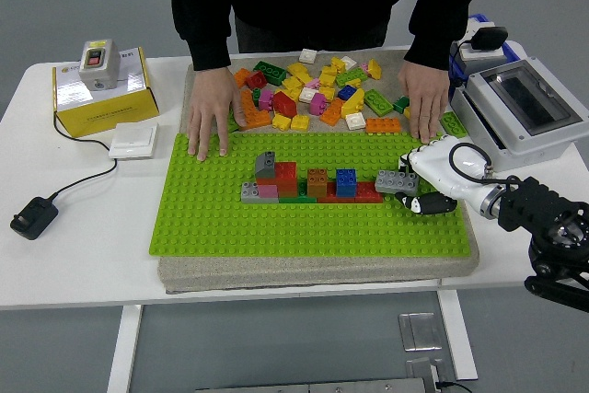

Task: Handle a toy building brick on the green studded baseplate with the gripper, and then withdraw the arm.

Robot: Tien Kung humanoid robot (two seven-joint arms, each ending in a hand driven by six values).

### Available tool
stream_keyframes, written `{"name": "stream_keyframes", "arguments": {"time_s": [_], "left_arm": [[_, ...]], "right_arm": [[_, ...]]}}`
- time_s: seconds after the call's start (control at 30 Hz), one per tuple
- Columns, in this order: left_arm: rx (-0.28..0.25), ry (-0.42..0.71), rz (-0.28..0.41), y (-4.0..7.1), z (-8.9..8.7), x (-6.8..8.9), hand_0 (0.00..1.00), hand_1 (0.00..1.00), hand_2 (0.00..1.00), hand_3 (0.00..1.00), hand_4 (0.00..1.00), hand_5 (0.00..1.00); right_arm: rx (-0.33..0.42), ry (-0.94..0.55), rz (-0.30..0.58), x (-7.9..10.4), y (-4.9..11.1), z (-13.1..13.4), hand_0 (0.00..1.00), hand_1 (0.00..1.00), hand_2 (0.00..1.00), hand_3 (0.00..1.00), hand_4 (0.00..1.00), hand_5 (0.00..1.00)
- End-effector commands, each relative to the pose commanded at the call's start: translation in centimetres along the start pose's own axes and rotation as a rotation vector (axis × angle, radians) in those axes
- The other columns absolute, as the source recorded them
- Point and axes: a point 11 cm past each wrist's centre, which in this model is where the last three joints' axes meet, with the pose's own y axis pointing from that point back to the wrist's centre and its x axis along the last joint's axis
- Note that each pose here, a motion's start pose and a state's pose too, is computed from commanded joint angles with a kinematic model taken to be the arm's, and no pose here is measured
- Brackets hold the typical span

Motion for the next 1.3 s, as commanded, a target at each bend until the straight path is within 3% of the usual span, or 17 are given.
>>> {"name": "stream_keyframes", "arguments": {"time_s": [0.2, 0.23, 0.4, 0.43, 0.8, 0.83, 1.0, 1.03, 1.2, 1.23, 1.3], "left_arm": [[0.000, 0.000, 0.001, 0.01, 0.02, 0.04, 0.733, 0.695, 0.686, 0.729, 0.355, 0.653], [-0.001, 0.000, 0.001, 0.01, 0.02, 0.03, 0.733, 0.695, 0.686, 0.730, 0.357, 0.655], [-0.002, -0.001, 0.001, 0.03, 0.09, 0.05, 0.733, 0.695, 0.686, 0.730, 0.357, 0.655], [-0.003, -0.001, 0.001, 0.04, 0.12, 0.04, 0.732, 0.694, 0.686, 0.731, 0.359, 0.660], [-0.003, -0.003, 0.001, 0.06, 0.15, 0.07, 0.732, 0.693, 0.685, 0.731, 0.359, 0.663], [-0.003, -0.004, 0.001, 0.06, 0.15, 0.07, 0.732, 0.692, 0.684, 0.731, 0.360, 0.664], [-0.004, -0.004, 0.002, 0.08, 0.20, 0.09, 0.732, 0.692, 0.684, 0.731, 0.360, 0.664], [-0.004, -0.004, 0.002, 0.08, 0.19, 0.08, 0.732, 0.688, 0.684, 0.732, 0.361, 0.665], [-0.003, -0.004, 0.002, 0.06, 0.15, 0.08, 0.732, 0.688, 0.684, 0.732, 0.361, 0.665], [-0.003, -0.004, 0.002, 0.06, 0.14, 0.09, 0.732, 0.688, 0.679, 0.729, 0.361, 0.668], [-0.003, -0.004, 0.002, 0.06, 0.15, 0.11, 0.732, 0.688, 0.679, 0.729, 0.361, 0.668]], "right_arm": [[-0.001, 0.013, -0.009, -0.57, 0.09, 0.34, 0.237, 0.390, 0.624, 0.447, 0.145, 0.320], [-0.002, 0.013, -0.009, -0.62, 0.09, 0.40, 0.249, 0.458, 0.658, 0.450, 0.147, 0.319], [0.000, 0.019, -0.012, -0.83, 0.00, 0.40, 0.249, 0.458, 0.658, 0.450, 0.147, 0.319], [0.000, 0.020, -0.011, -0.79, -0.05, 0.36, 0.260, 0.495, 0.670, 0.452, 0.148, 0.320], [-0.010, 0.009, -0.012, -0.71, -0.30, 0.30, 0.260, 0.502, 0.672, 0.452, 0.147, 0.321], [-0.011, 0.008, -0.013, -0.71, -0.31, 0.32, 0.313, 0.589, 0.755, 0.452, 0.148, 0.321], [-0.012, 0.006, -0.020, -0.82, -0.34, 0.30, 0.313, 0.589, 0.755, 0.452, 0.148, 0.321], [-0.012, 0.006, -0.021, -0.85, -0.34, 0.28, 0.641, 0.767, 0.864, 0.450, 0.150, 0.323], [-0.012, 0.005, -0.023, -0.87, -0.36, 0.25, 0.641, 0.767, 0.864, 0.450, 0.150, 0.323], [-0.012, 0.005, -0.023, -0.86, -0.36, 0.26, 0.768, 0.807, 0.891, 0.450, 0.151, 0.323], [-0.013, 0.003, -0.023, -0.85, -0.35, 0.27, 0.768, 0.807, 0.891, 0.450, 0.151, 0.323]]}}
